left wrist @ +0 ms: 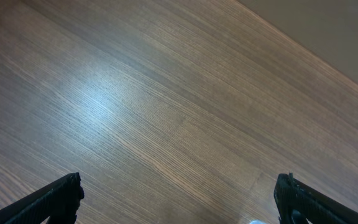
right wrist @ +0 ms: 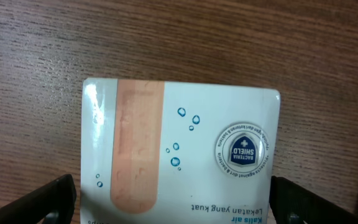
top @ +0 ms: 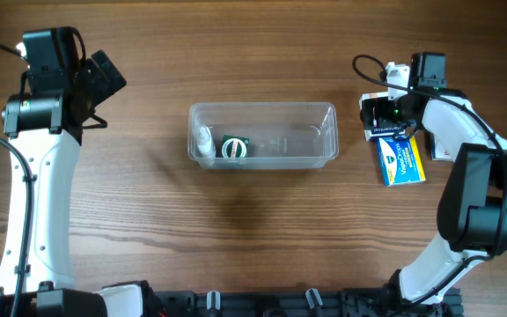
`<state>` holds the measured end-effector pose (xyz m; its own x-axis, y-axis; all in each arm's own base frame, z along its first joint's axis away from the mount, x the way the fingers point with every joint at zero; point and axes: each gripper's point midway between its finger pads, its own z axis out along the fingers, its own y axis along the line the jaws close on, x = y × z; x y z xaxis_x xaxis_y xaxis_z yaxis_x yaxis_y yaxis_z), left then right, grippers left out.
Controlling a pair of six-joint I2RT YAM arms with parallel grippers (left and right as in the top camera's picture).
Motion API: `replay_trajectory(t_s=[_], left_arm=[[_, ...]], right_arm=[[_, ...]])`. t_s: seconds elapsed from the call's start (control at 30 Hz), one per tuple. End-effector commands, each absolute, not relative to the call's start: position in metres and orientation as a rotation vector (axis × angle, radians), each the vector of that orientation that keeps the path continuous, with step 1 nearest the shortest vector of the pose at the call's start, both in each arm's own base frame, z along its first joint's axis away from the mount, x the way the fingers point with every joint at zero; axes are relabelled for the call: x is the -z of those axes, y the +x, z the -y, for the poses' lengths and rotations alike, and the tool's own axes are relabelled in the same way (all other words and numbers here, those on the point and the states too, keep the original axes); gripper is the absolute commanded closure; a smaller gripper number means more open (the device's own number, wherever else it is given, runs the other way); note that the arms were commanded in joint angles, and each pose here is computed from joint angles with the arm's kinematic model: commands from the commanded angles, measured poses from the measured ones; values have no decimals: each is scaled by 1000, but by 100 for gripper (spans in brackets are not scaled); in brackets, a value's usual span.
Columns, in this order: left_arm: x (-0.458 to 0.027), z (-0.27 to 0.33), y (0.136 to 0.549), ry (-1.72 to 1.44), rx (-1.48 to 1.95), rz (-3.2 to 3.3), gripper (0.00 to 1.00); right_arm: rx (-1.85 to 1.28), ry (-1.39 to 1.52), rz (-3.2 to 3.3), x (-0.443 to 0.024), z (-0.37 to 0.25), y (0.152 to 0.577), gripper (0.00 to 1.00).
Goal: Pack container
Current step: 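Lower the right gripper and grasp the white Hansaplast box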
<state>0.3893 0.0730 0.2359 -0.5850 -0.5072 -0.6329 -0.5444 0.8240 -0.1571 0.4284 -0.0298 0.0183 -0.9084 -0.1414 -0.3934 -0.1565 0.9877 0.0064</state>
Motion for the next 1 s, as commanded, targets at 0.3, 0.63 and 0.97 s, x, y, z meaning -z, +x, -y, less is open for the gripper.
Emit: replay_trajectory(t_s=[0.3, 0.63, 0.97], left_arm=[[-241, -77, 390, -767, -85, -2293, 0], [-241, -77, 390, -767, -86, -2293, 0], [-241, -77, 390, -767, -85, -2293, 0]], right_arm=[[-46, -290, -2772, -1, 28, 424, 0], [-49, -269, -2769, -2, 28, 425, 22], [-53, -200, -2743, -16, 29, 432, 28]])
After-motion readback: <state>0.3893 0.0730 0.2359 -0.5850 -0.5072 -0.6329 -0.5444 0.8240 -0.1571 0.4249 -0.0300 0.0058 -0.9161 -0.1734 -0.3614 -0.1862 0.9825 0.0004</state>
